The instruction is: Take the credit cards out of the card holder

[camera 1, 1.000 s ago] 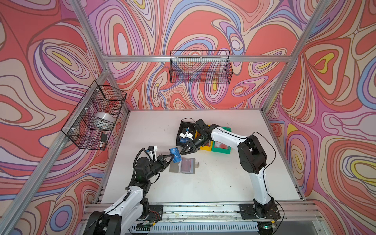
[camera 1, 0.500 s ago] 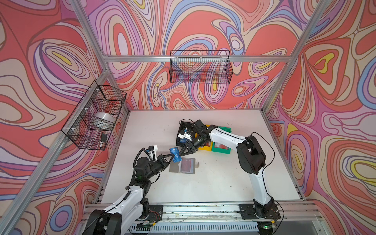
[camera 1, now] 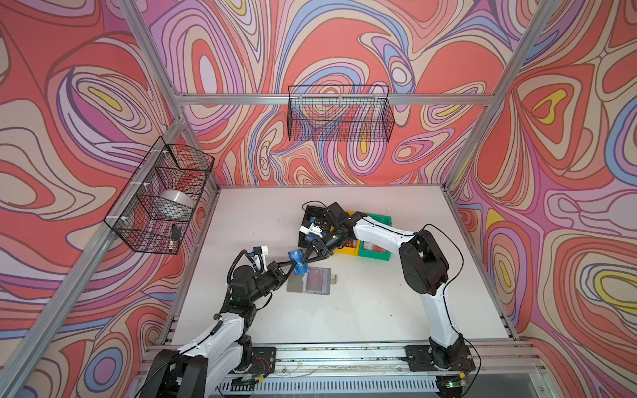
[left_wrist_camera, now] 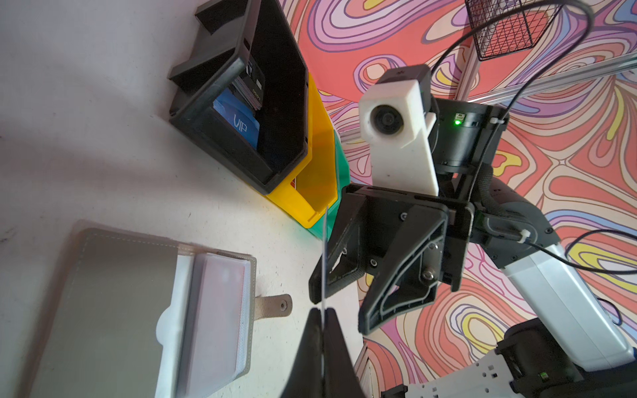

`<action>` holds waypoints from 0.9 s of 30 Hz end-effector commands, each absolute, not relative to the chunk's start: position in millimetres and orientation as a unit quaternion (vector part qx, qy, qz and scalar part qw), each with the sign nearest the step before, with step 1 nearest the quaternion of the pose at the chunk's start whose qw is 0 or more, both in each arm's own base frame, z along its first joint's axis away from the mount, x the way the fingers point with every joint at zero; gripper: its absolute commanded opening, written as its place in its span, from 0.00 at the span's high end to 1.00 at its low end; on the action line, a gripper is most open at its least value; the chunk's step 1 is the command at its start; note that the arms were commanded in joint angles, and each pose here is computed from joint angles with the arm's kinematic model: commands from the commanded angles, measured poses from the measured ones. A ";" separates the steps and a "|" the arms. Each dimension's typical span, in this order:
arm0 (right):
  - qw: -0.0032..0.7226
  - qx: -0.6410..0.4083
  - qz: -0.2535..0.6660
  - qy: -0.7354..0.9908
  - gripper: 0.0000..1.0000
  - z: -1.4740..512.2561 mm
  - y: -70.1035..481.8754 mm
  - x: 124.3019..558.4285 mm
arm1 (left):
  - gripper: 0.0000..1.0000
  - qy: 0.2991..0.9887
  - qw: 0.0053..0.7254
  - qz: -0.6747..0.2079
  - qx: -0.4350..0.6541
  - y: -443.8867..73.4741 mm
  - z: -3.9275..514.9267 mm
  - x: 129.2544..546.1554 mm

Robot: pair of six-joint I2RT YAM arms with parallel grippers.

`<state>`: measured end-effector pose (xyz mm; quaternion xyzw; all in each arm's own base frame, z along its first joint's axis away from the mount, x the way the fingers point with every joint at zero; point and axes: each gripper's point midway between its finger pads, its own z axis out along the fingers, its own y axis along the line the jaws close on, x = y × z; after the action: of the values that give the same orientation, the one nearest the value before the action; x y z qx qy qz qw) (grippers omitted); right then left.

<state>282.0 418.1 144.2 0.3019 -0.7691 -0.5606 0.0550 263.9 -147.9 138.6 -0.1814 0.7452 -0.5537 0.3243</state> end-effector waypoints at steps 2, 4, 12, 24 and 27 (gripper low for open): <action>0.048 0.317 -0.596 -0.736 0.70 163.8 426.9 280.3 | 1.00 0.738 0.334 -0.562 -0.166 -152.2 150.0 267.1; 0.045 0.317 -0.601 -0.732 0.71 169.0 428.0 281.5 | 1.00 0.739 0.333 -0.561 -0.167 -152.6 147.5 266.3; 0.047 0.317 -0.615 -0.721 0.80 175.1 430.2 280.6 | 1.00 0.745 0.328 -0.554 -0.174 -152.4 140.2 265.5; 0.059 0.359 -0.580 -0.729 1.00 166.7 414.7 265.9 | 0.67 0.756 0.321 -0.541 -0.182 -150.2 135.3 263.8; 0.062 0.374 -0.527 -0.761 1.00 154.7 405.0 268.1 | 0.36 0.763 0.322 -0.531 -0.178 -148.8 137.6 261.9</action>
<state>279.6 416.2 163.3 0.3386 -0.7467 -0.5702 0.0522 262.0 -149.1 135.3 -0.1830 0.7527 -0.5436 0.3232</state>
